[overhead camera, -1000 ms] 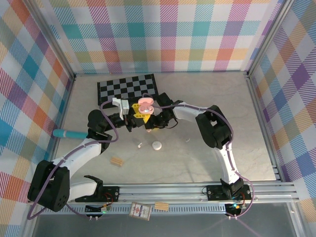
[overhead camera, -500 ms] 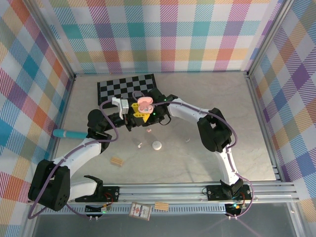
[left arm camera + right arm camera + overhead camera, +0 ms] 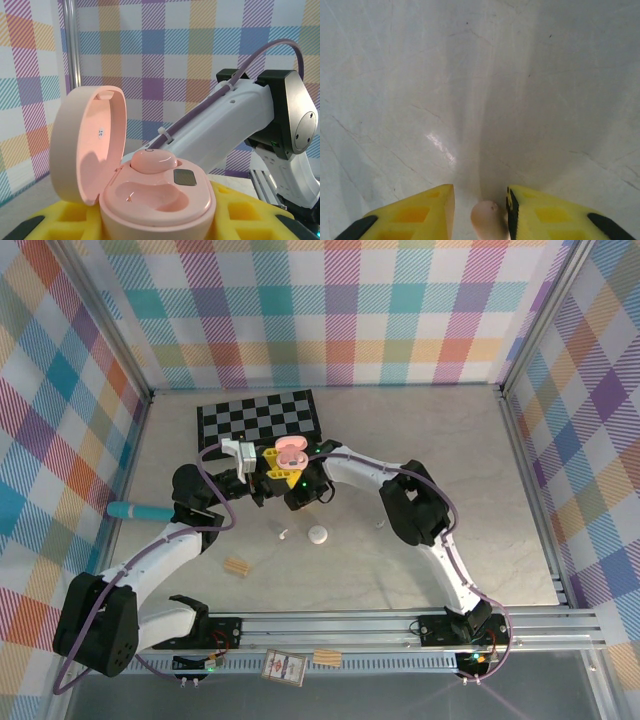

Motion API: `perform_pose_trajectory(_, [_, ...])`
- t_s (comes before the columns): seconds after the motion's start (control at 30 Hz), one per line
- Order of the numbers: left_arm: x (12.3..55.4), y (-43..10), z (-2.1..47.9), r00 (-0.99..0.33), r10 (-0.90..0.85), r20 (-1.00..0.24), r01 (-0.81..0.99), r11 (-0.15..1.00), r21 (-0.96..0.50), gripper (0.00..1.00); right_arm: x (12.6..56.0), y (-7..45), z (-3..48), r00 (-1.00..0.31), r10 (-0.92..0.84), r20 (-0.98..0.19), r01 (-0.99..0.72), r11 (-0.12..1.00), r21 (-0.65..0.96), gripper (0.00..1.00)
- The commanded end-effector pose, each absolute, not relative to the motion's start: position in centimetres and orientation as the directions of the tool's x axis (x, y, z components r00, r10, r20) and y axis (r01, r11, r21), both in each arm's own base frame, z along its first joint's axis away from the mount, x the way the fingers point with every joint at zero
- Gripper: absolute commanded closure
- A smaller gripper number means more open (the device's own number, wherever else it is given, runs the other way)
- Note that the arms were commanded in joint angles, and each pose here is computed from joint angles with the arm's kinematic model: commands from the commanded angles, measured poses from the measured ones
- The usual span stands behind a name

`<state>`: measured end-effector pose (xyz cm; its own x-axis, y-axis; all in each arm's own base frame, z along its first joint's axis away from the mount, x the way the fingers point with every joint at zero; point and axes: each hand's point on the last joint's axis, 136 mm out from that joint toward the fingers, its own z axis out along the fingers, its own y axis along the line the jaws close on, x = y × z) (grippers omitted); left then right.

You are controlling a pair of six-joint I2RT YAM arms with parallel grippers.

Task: Insert wireless bluetooth earbuds into charging case

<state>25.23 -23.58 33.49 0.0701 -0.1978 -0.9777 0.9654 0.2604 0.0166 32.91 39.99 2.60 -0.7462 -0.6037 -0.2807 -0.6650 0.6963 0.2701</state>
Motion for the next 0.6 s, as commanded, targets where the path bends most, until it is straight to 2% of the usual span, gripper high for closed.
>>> perform_pose_trajectory(0.0, [24.7,-23.2,34.2,0.104,-0.206,-0.973,0.964,0.261,0.048,0.66,32.5,40.2,2.2,-0.729,-0.632,-0.263,-0.684,0.683,0.256,0.68])
perform_pose_trajectory(0.2, [24.8,-23.3,34.1,0.105,-0.203,-0.973,0.964,0.262,0.049,0.66,32.4,39.7,2.4,-0.730,-0.635,-0.253,-0.683,0.690,0.238,0.71])
perform_pose_trajectory(0.43, [25.0,-23.3,33.9,0.102,-0.202,-0.974,0.964,0.262,0.046,0.66,32.0,39.3,3.2,-0.715,-0.654,-0.247,-0.699,0.678,0.228,0.68])
perform_pose_trajectory(0.57, [25.0,-23.3,33.9,0.103,-0.203,-0.974,0.964,0.261,0.048,0.66,32.0,38.8,2.7,-0.721,-0.655,-0.225,-0.692,0.690,0.210,0.75])
